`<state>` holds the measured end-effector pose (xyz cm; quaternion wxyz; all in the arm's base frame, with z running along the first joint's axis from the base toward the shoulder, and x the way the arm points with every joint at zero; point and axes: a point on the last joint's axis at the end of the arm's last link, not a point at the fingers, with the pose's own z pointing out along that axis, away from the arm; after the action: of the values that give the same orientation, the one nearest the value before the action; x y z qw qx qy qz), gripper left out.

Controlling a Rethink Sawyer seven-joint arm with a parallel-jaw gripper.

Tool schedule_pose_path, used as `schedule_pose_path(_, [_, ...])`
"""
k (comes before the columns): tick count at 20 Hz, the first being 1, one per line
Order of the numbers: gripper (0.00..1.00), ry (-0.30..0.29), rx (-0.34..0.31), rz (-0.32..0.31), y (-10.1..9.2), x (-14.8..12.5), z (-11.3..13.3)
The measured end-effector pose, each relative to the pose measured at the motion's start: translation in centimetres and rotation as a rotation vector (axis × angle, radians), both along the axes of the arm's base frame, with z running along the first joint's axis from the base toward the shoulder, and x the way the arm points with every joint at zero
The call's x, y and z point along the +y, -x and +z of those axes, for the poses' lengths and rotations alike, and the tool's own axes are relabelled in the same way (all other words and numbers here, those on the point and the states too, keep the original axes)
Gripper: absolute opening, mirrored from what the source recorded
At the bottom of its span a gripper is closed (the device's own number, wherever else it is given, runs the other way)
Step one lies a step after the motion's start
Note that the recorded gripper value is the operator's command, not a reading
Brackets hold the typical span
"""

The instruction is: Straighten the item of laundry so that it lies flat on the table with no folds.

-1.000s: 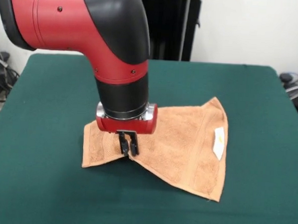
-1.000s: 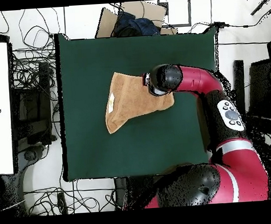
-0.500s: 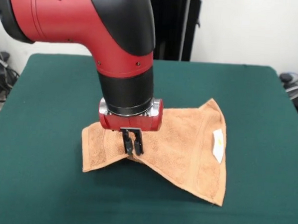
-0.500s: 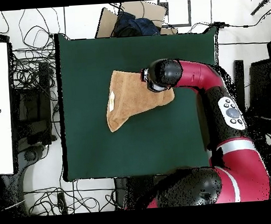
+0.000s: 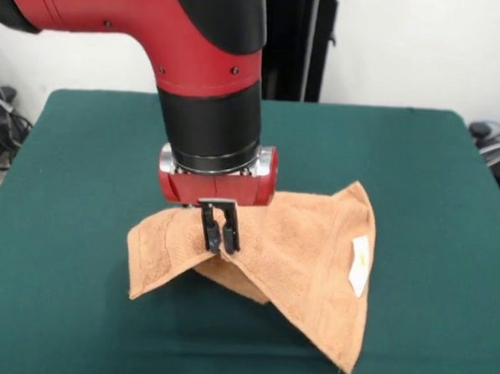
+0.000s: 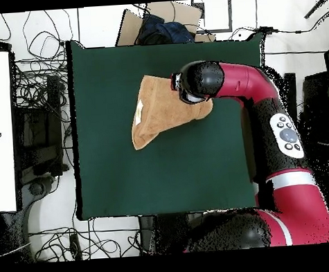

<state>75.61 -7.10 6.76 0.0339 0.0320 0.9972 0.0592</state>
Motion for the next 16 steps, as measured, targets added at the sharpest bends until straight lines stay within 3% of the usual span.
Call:
schedule_pose_path(6, [0.0,0.006,-0.045,-0.001,-1.8,-0.1,2.2])
schedule_pose_path(16, [0.0,-0.007,-0.072,0.003,-2.9,0.6,3.2])
